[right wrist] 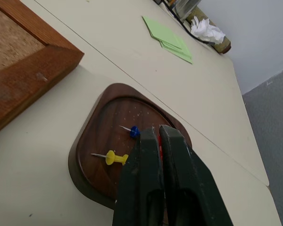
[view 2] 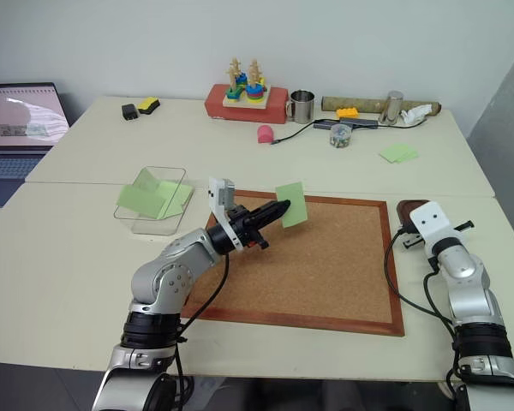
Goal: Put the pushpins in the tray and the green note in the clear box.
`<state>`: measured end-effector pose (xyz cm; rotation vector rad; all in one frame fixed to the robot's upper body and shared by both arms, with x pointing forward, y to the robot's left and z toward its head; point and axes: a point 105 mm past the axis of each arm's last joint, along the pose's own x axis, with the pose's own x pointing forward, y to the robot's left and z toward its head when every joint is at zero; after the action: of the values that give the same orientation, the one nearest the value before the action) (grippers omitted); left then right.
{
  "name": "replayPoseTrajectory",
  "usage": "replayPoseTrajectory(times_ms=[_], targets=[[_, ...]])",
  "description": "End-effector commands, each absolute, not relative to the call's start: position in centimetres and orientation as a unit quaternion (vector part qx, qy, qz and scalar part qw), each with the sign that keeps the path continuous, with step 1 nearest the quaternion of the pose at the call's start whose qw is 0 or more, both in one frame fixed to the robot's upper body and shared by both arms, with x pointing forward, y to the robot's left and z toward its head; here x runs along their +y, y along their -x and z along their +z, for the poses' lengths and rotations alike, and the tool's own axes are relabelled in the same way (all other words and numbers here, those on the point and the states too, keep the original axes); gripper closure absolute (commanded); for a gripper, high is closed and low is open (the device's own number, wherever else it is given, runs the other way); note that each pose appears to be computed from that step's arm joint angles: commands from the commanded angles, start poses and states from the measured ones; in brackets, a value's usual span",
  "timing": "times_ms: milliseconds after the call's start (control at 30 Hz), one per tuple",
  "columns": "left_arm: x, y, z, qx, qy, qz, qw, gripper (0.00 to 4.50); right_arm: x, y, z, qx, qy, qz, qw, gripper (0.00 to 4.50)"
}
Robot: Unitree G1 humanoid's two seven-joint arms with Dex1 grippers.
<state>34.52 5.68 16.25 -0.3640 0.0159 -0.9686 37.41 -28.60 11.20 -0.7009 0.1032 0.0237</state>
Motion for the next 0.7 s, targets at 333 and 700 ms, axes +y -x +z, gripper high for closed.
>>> replayPoseTrajectory(times_ms=[333,700], targets=[[5.9,-34.7,17.5,-0.02,0.162,-0.461,0.872,4.5,-28.8,-37.7,14.1,0.001,0.337,-0.003,0.941,1.28],[5.9,-34.8,17.5,-0.022,0.16,-0.461,0.873,4.5,-29.4,-37.5,14.8,-0.012,0.324,-0.018,0.946,0.7]])
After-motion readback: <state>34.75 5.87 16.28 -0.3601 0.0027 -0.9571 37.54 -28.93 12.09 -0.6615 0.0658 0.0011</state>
